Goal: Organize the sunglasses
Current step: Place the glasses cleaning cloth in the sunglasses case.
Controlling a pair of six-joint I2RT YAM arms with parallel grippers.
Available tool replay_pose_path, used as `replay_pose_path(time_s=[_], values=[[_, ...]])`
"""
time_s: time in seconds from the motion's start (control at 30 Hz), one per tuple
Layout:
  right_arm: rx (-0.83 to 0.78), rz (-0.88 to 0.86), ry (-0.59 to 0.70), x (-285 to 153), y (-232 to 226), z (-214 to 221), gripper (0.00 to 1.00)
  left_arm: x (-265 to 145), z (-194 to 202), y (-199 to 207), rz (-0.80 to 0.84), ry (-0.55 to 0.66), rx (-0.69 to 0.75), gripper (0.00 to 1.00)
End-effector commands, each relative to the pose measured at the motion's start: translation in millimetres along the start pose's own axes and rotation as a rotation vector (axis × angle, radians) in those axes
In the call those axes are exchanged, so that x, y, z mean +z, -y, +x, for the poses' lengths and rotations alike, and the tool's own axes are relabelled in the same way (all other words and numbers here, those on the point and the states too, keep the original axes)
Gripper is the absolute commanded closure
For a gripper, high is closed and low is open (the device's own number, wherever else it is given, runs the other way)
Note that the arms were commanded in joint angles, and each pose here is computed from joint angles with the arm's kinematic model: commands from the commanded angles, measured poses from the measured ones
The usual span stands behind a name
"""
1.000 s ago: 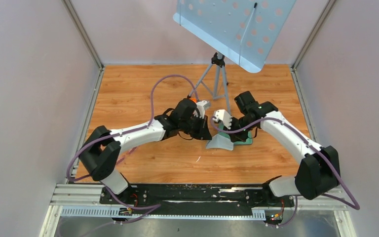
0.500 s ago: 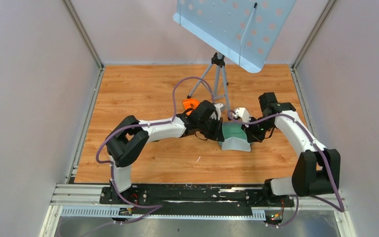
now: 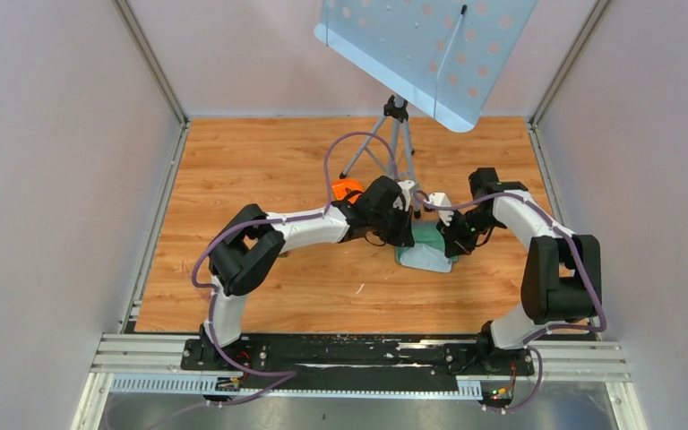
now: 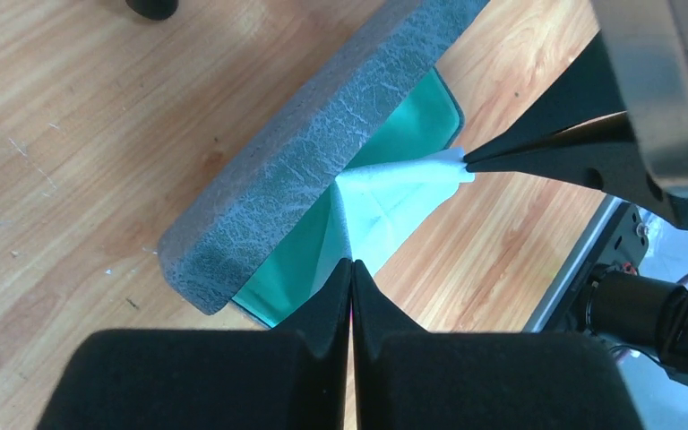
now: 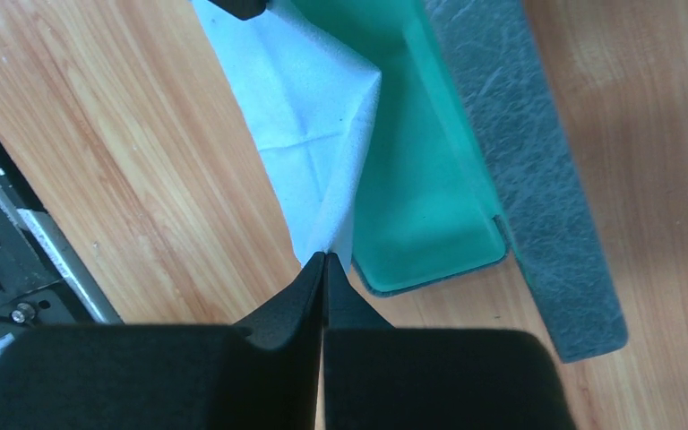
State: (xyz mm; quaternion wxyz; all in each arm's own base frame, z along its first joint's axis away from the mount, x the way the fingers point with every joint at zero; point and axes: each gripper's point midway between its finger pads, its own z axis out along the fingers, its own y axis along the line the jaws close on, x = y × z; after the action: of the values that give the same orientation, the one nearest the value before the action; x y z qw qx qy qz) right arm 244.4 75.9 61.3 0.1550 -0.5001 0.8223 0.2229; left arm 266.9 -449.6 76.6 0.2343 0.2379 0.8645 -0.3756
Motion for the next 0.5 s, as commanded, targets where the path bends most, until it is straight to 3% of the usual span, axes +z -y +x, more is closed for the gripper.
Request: replay_pose_path(time_s=[0.0,0.47], values=[[-0.01,0.032,0.044,-4,14,-11,1.0,2,-13,-4,-0.039,0.033,0.049,1.0],[-0.019,0.144,0.013,-6,40,-6,1.0,8,-8,-18,-0.097,-0.002,0.076,1.0]])
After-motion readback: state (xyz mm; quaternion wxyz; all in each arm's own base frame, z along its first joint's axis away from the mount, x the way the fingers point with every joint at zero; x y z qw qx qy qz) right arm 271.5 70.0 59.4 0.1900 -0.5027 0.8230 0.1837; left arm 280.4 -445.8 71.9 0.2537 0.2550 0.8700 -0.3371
